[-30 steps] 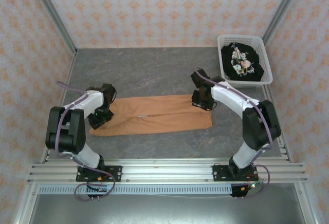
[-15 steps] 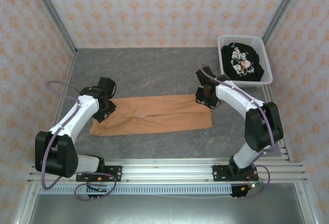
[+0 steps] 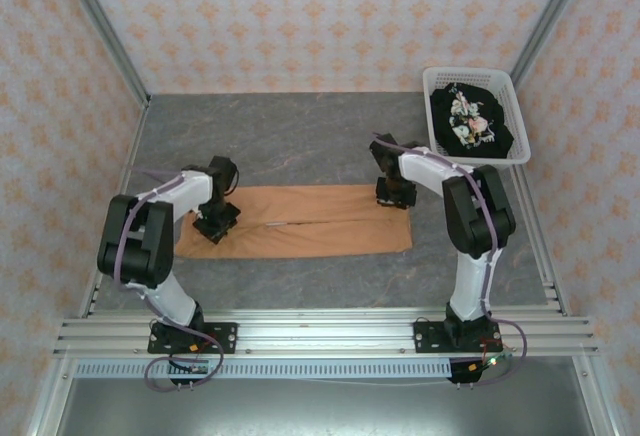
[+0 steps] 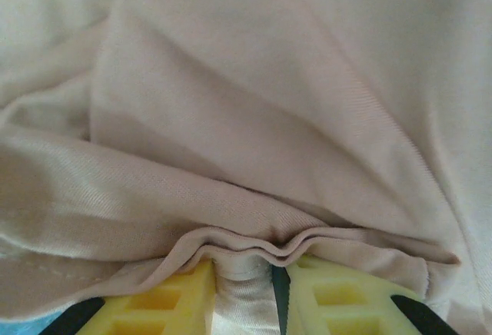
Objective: Fold and stack the t-shirts
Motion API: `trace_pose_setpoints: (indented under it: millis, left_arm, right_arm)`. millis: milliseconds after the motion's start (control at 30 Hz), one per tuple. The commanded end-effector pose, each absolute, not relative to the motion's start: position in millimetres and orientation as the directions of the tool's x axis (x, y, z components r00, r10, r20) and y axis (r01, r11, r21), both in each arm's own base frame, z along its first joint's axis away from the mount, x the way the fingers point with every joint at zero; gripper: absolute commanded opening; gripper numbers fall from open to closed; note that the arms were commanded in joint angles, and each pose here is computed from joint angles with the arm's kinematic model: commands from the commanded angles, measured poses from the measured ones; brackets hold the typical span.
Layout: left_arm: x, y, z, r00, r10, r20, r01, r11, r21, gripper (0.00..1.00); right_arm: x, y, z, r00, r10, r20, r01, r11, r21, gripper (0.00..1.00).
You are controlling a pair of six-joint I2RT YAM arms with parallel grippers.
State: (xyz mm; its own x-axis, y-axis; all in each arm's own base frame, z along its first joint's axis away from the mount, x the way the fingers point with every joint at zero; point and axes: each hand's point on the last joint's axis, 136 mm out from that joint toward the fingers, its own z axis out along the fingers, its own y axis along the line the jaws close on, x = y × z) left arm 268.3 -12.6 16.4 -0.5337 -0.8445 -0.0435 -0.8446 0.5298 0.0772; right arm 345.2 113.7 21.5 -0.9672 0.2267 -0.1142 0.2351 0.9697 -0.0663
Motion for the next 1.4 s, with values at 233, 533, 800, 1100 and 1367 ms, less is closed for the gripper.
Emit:
trace_pose_setpoints:
  millis: [233, 533, 800, 1100, 1367]
  left_arm:
    - [458, -47, -1, -0.671, -0.735, -0.101, -0.726, 0.678, -0.115, 0.26]
    - [595, -172, -1, -0.696, -0.708, -0.116, -0.614, 0.672, -0.415, 0.27]
    - [658, -211, 51, -0.641, -0.739, -0.208, -0.459, 0.586, -0.667, 0.43]
    - [614, -150, 211, -0.6, -0.584, -0.546, -0.354, 0.807, -0.474, 0.68]
    - [455, -170, 148, -0.86, -0.47, -0.199, -0.365, 0.839, -0.403, 0.58]
  right_arm:
    - [246, 101, 14, -0.915, 0.401, 0.049, 0.395, 0.913, -0.098, 0.18]
    - [197, 187, 0, -0.808, 0.556, 0.193, 0.582, 0.805, 0.117, 0.19]
    - [214, 244, 10, -0.748, 0.613, 0.255, 0.662, 0.717, 0.217, 0.21]
    - [231, 213, 82, -0.791, 0.604, 0.1, 0.608, 0.759, 0.233, 0.35]
    - [241, 147, 115, -0.859, 0.503, -0.098, 0.468, 0.848, 0.25, 0.39]
